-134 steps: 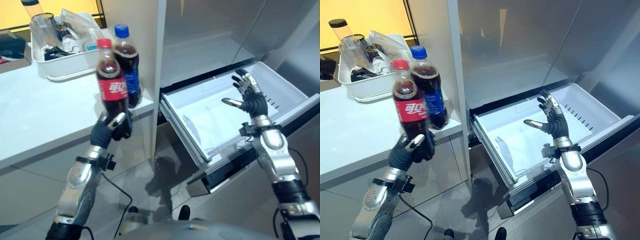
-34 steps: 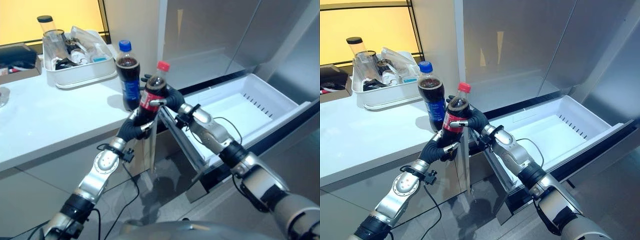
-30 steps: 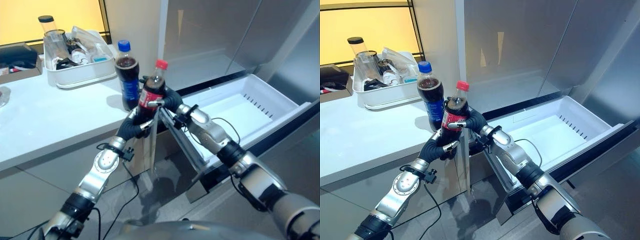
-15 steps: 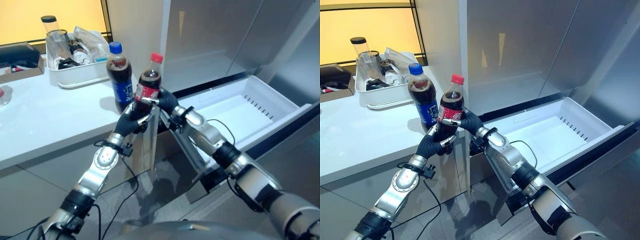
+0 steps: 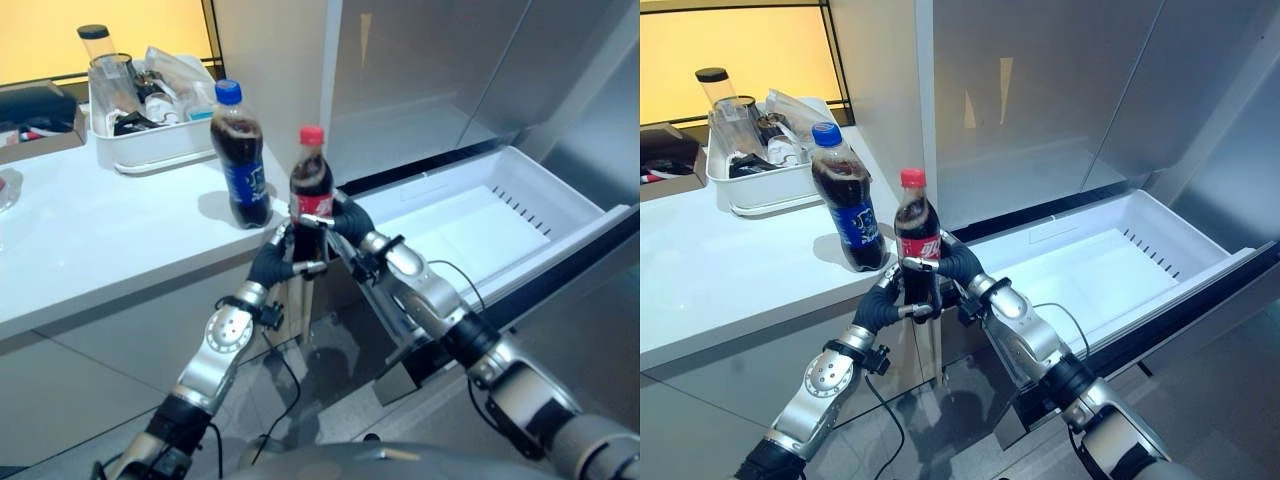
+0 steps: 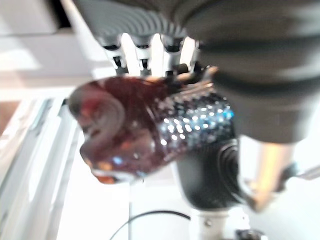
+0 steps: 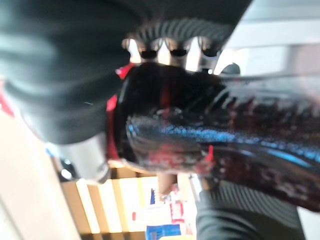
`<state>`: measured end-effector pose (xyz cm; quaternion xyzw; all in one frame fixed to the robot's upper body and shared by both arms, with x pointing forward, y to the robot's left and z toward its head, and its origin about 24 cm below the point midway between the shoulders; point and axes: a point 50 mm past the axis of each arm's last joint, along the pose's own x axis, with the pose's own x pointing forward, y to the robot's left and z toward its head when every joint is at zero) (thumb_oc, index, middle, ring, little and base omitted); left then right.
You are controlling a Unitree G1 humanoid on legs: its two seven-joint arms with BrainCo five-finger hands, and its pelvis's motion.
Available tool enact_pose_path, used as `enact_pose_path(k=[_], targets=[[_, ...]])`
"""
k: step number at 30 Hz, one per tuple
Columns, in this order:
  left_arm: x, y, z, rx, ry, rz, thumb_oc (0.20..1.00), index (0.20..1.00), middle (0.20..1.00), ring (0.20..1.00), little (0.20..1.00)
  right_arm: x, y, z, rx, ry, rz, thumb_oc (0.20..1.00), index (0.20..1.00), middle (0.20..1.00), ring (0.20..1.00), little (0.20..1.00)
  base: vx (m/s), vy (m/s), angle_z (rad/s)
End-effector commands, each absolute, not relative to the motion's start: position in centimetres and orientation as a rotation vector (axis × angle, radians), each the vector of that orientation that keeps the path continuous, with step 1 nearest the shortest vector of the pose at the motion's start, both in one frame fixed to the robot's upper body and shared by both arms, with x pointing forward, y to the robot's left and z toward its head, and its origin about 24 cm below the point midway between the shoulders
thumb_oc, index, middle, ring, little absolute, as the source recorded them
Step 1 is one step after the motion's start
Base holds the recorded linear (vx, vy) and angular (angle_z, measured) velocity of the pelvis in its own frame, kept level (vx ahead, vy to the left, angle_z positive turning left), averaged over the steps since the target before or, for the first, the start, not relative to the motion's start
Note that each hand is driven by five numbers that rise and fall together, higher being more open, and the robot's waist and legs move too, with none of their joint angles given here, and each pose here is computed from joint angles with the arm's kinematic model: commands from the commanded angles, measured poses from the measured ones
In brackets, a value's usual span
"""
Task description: Take the drinks into the refrigerator
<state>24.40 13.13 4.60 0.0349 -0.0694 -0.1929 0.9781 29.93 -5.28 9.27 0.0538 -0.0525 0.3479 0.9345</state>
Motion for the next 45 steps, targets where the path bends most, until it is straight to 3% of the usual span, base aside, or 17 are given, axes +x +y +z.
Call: enact_pose_path(k=[1,11,16,27,37,45], targets=[[25.2,15.4,5.1,0.015,-0.163,-0.277,1.000,1.000,1.000,1.000,1.000,31.5,-11.2,17.7,0.165,-0.510,0.466,0.200,0.200,0.200,0.200,0.200,0.01,0.001,0.09],[23.1,18.5,-0.9,0.173,0.102,-0.168,1.000,1.000,1.000,1.000,1.000,29.9,-18.0,19.8,0.114,-0.665,0.213,0.200,0.200,0.200,0.200,0.200,0.00,0.000,0.01],[20.5,20.8,-6.9,0.248,0.400,-0.032,1.000,1.000,1.000,1.000,1.000,28.8,-21.5,21.8,0.049,-0.766,0.083,0.200,0.200,0.200,0.200,0.200,0.01,-0.002,0.04],[19.6,21.7,-7.0,0.266,0.409,-0.010,1.000,1.000,1.000,1.000,1.000,27.8,-25.6,24.0,-0.018,-0.846,-0.088,0.200,0.200,0.200,0.200,0.200,0.00,-0.002,-0.02],[21.4,21.1,-3.8,0.255,0.239,-0.058,1.000,1.000,1.000,1.000,1.000,27.8,-27.8,24.2,-0.027,-0.836,-0.189,0.200,0.200,0.200,0.200,0.200,0.00,0.000,0.00],[21.8,21.0,-3.5,0.304,0.228,-0.102,1.000,1.000,1.000,1.000,1.000,30.1,-28.2,22.4,-0.168,-0.678,-0.250,0.200,0.200,0.200,0.200,0.200,0.00,0.000,0.00]])
